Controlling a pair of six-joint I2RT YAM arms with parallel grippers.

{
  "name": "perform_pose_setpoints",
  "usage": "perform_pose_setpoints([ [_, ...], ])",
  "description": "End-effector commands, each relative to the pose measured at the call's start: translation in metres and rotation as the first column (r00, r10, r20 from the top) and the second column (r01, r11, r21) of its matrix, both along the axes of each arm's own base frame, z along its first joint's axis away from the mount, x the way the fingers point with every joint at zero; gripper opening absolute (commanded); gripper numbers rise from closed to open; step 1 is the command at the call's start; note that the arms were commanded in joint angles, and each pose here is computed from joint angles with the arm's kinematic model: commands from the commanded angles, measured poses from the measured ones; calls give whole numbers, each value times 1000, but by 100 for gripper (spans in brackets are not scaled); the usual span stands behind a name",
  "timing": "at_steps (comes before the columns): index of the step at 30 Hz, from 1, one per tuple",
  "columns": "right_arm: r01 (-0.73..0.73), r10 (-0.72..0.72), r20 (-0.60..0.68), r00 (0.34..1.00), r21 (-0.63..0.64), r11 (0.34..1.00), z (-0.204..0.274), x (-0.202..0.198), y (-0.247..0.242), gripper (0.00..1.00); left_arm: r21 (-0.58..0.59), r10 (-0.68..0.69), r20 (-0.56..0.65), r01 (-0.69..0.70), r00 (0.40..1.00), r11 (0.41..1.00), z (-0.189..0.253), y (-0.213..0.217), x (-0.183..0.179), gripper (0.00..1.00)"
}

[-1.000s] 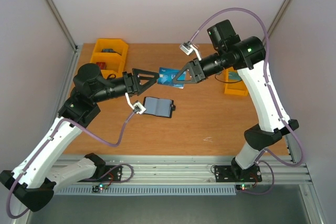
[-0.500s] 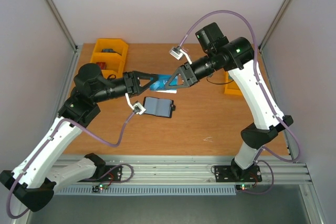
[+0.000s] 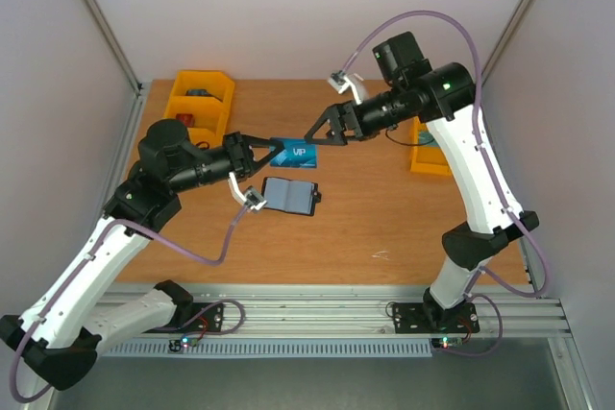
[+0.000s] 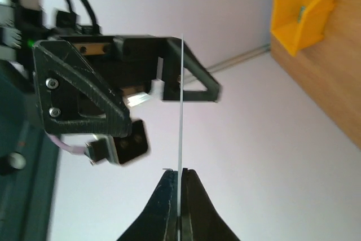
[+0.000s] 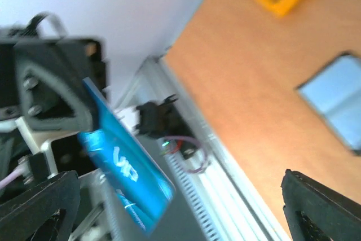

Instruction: Take the credit cards out of the card holder

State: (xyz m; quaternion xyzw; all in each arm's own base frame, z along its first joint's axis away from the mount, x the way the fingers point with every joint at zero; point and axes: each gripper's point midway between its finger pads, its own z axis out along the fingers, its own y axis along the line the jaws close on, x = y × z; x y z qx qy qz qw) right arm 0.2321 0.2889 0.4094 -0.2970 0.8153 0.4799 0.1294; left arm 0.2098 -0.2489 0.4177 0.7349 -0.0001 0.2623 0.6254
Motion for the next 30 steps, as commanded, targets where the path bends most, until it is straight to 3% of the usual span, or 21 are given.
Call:
perform_pose_setpoints([
  [1,284,-261,191,946,-107,953,2,44,-45,99,76,175,-149,-165,973,983,-20,16,20,0],
  [3,374,-328,267,906,-148,915,0,56,-62,99,144,278,-239,-250,930,958,-31,26,30,0],
  [7,466,-374,369,851,-200,862,-7,73,-84,99,313,533,-360,-439,766,842,-54,51,62,0],
  [11,487,-376,401,835,-222,845,-15,90,-91,98,510,743,-420,-541,521,668,-91,79,94,0],
  [18,514,-410,384,828,-224,828,-33,132,-100,98,723,908,-390,-558,156,407,-143,140,156,0],
  [22,521,-430,343,835,-245,818,-50,155,-104,99,741,924,-382,-594,13,315,-156,171,213,0],
  [26,532,-458,296,838,-257,807,-66,175,-112,98,667,903,-416,-711,-107,223,-157,207,286,0],
  [30,554,-498,253,830,-265,789,-81,193,-123,98,603,907,-381,-792,-179,97,-186,249,350,0],
])
